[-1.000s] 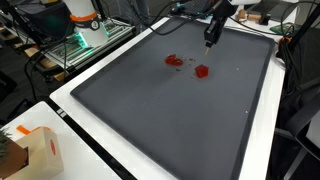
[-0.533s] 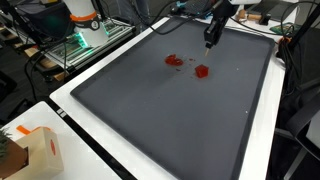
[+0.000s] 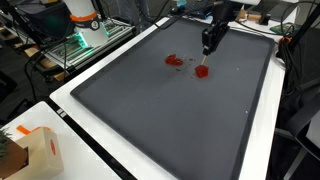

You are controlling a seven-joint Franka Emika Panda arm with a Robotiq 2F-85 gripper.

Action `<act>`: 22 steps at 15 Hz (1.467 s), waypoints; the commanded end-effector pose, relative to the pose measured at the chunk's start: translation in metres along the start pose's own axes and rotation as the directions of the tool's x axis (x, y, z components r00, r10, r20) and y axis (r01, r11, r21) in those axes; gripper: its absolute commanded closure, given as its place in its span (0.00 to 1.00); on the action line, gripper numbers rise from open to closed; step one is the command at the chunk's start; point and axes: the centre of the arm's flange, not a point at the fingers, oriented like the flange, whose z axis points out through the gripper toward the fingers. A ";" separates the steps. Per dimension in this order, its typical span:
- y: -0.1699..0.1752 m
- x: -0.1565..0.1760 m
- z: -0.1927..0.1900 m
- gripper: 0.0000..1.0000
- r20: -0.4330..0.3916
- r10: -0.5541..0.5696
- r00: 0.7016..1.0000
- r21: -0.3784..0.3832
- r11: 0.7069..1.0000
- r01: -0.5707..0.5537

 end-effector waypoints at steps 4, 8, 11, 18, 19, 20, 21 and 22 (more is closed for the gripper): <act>-0.023 0.008 0.012 0.97 -0.043 0.154 0.987 -0.251 0.955 -0.160; -0.034 0.012 0.024 0.97 -0.086 0.223 0.971 -0.363 0.901 -0.239; -0.042 0.017 0.036 0.97 -0.127 0.265 0.956 -0.434 0.851 -0.294; -0.059 0.030 0.061 0.97 -0.173 0.305 0.937 -0.539 0.767 -0.349; -0.061 0.032 0.064 0.97 -0.169 0.306 0.937 -0.545 0.763 -0.347; -0.063 0.033 0.066 0.97 -0.166 0.307 0.937 -0.552 0.759 -0.346; -0.065 0.034 0.068 0.97 -0.165 0.305 0.938 -0.555 0.757 -0.344; -0.067 0.034 0.070 0.97 -0.165 0.304 0.938 -0.560 0.754 -0.343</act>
